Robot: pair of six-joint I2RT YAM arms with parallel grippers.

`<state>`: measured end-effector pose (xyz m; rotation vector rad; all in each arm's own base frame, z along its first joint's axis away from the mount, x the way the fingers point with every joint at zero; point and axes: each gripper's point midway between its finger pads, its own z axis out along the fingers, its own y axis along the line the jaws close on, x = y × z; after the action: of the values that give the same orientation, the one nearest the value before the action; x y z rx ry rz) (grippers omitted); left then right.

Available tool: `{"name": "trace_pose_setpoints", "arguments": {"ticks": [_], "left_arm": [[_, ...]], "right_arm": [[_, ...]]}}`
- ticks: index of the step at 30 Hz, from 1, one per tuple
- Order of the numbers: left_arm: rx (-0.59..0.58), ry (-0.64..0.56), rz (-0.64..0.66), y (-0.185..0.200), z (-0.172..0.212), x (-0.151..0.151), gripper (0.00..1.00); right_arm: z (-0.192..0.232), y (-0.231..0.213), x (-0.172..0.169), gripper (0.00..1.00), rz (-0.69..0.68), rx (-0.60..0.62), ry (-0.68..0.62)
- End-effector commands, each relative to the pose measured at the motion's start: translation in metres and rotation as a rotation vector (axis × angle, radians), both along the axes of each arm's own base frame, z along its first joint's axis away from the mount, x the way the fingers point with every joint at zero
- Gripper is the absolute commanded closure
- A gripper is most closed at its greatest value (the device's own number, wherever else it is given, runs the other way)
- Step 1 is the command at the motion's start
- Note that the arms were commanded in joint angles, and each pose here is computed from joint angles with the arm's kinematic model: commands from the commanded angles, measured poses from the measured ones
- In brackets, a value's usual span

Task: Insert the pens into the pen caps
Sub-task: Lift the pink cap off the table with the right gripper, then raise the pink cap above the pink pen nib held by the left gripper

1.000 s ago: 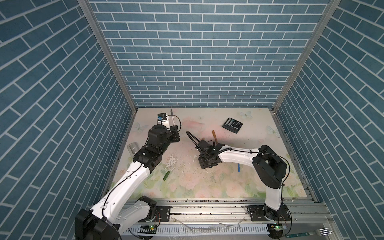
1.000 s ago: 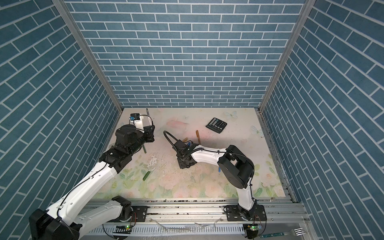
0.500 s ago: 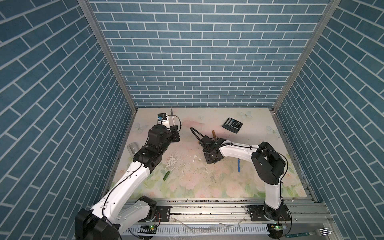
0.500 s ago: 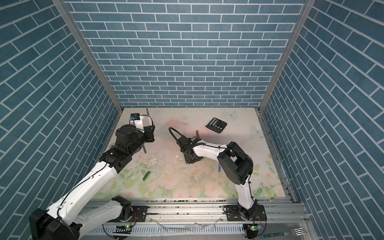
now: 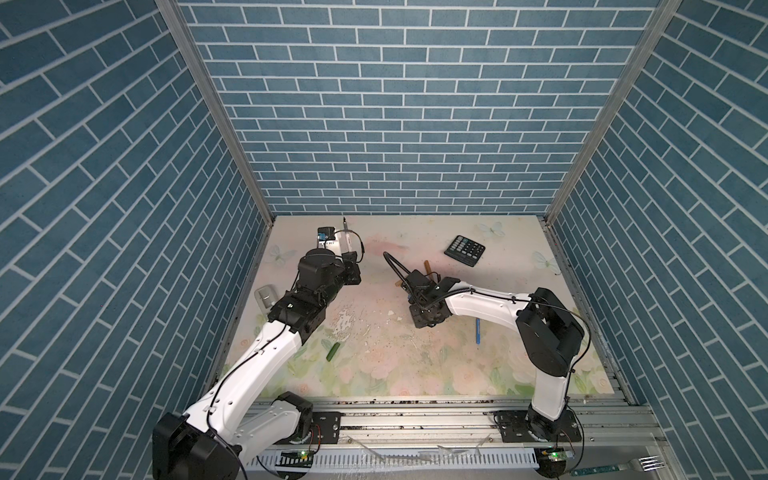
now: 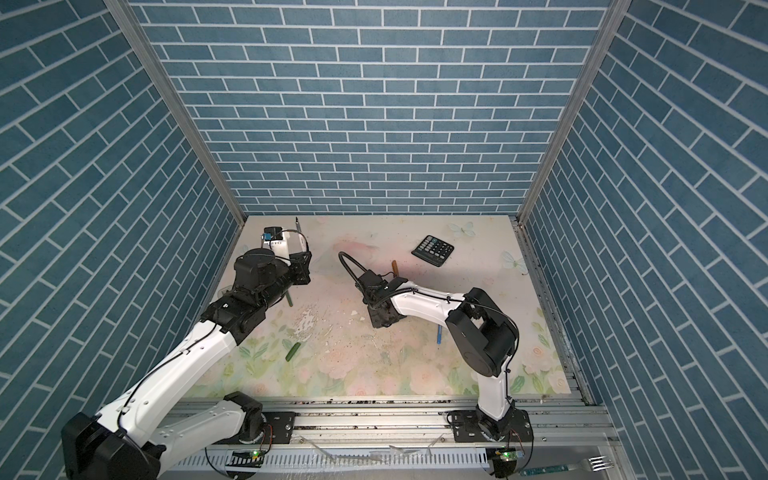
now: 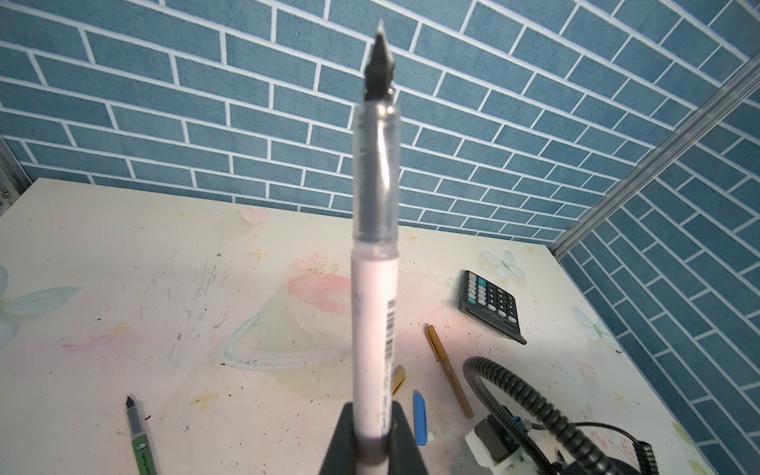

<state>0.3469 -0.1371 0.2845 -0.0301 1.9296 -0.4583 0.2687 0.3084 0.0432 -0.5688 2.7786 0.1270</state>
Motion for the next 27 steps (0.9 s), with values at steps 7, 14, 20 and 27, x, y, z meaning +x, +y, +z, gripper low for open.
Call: {"name": "trace_pose_setpoints", "arguments": {"ticks": [7,14,20,27], "left_arm": [[-0.031,-0.033,-0.055,-0.009,0.007,0.001,1.0],[-0.117,-0.119,-0.25,-0.042,0.025,-0.01,1.0],[-0.171,-0.204,-0.449,-0.075,0.042,-0.032,1.0],[-0.187,-0.218,-0.606,-0.108,0.045,-0.057,1.0]], "right_arm": [[0.092,0.02,0.011,0.89,-0.011,0.328,-0.205],[0.178,0.021,0.012,0.89,0.008,0.513,-0.366],[0.276,0.012,0.012,0.89,0.022,0.741,-0.62],[0.354,0.003,0.007,0.89,0.038,0.937,-0.834]]}}
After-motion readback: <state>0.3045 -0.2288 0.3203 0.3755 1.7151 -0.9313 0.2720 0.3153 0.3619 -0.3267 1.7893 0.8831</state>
